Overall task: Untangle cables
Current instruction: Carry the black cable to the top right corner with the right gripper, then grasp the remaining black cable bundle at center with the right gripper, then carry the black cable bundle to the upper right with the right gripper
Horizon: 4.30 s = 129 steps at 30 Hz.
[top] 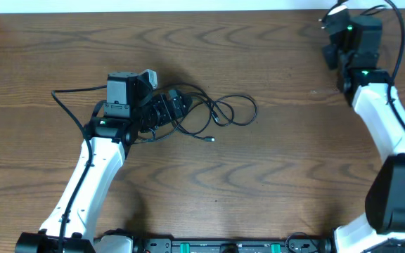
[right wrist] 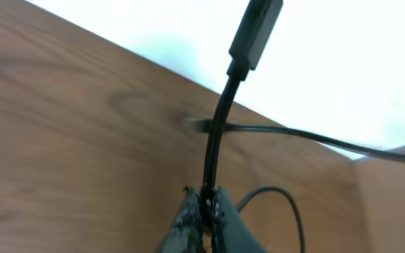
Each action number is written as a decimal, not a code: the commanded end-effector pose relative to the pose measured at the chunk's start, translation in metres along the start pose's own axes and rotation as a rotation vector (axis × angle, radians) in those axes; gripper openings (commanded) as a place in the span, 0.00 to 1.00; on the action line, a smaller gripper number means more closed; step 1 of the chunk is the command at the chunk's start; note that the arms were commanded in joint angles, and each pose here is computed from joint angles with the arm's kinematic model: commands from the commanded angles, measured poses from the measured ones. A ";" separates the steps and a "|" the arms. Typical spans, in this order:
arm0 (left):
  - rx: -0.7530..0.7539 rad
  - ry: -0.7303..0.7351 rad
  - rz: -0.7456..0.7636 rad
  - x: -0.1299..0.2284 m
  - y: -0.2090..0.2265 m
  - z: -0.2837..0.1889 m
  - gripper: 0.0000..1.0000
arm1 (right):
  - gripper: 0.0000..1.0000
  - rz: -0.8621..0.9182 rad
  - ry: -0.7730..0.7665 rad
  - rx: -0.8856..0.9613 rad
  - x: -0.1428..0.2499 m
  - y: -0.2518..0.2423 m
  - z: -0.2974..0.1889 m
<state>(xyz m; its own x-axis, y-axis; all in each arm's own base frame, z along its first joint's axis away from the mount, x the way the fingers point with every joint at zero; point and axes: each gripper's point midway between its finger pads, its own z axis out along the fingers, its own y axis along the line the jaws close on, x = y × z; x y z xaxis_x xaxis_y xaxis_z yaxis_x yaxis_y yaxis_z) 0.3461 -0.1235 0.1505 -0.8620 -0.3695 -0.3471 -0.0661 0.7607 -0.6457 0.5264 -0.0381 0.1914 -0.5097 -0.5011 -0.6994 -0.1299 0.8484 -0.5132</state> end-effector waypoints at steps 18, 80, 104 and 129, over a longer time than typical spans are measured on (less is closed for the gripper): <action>-0.008 -0.017 0.019 -0.004 0.000 -0.003 0.96 | 0.15 -0.632 -0.050 0.088 0.123 -0.028 0.135; -0.097 -0.138 -0.269 -0.019 0.064 -0.089 0.96 | 0.62 -0.162 0.021 -0.811 0.028 0.430 -0.061; -0.115 -0.099 -0.299 -0.008 0.067 -0.088 0.96 | 0.01 0.044 0.606 -0.372 0.128 0.192 -0.042; -0.119 -0.087 -0.308 -0.004 0.068 -0.088 0.96 | 0.41 0.247 0.266 -0.338 0.111 0.048 0.010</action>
<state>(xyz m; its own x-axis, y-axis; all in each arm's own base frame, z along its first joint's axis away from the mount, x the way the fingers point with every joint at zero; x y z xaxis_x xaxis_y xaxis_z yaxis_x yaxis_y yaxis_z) 0.3009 -0.0226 0.1620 -0.7462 -0.6362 -0.1962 -0.3964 0.6613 -0.6369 0.4628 -0.0854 0.0454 -0.8186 -0.2213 -0.5300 -0.1725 0.9749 -0.1406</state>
